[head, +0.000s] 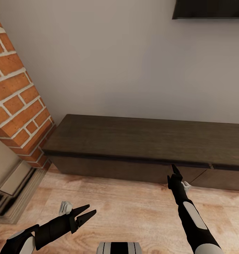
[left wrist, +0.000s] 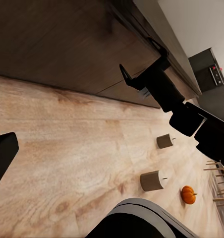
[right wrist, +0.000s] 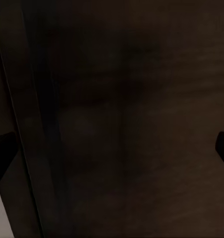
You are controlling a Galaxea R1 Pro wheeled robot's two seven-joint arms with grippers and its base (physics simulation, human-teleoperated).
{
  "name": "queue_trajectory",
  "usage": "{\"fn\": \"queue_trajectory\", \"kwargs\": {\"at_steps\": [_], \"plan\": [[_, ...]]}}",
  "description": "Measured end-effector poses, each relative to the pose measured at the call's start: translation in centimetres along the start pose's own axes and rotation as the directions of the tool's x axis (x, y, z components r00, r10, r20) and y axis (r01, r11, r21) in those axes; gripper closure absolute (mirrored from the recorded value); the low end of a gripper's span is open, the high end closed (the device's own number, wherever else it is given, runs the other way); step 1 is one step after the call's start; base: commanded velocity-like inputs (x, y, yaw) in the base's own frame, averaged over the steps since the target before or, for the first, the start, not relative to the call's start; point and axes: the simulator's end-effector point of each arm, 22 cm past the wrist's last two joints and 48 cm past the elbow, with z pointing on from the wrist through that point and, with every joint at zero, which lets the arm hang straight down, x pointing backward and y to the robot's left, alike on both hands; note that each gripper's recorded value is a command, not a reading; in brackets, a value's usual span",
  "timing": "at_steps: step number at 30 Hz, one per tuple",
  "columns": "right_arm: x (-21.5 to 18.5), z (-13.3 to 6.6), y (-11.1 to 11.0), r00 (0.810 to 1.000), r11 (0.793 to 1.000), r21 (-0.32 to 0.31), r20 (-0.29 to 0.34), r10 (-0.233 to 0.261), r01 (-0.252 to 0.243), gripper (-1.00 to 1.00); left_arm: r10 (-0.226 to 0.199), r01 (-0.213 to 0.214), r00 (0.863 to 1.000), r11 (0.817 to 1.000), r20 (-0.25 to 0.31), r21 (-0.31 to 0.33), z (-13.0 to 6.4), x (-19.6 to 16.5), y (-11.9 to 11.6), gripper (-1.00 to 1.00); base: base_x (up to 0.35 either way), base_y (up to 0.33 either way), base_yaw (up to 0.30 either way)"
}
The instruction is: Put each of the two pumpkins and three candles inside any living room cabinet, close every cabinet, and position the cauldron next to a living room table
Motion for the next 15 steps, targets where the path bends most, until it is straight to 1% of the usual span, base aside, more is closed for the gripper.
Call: {"fn": "queue_trajectory", "kwargs": {"at_steps": [7, 11, 15], "plan": [[0.01, 0.00, 0.00, 1.000, 1.000, 0.000, 0.000, 0.000, 0.000, -1.00, 0.000, 0.000, 1.000, 1.000, 0.000, 0.001, 0.00, 0.00, -0.02, -1.00, 0.009, 0.000, 0.000], [0.01, 0.00, 0.02, 1.000, 1.000, 0.000, 0.000, -0.001, 0.001, -1.00, 0.000, 0.000, 1.000, 1.000, 0.000, 0.001, -0.01, 0.00, -0.03, -1.00, 0.115, 0.000, 0.000], [0.01, 0.00, 0.00, 1.000, 1.000, 0.000, 0.000, 0.000, 0.000, -1.00, 0.000, 0.000, 1.000, 1.000, 0.001, 0.001, 0.01, -0.03, -0.03, -1.00, 0.035, 0.000, 0.000]]}}
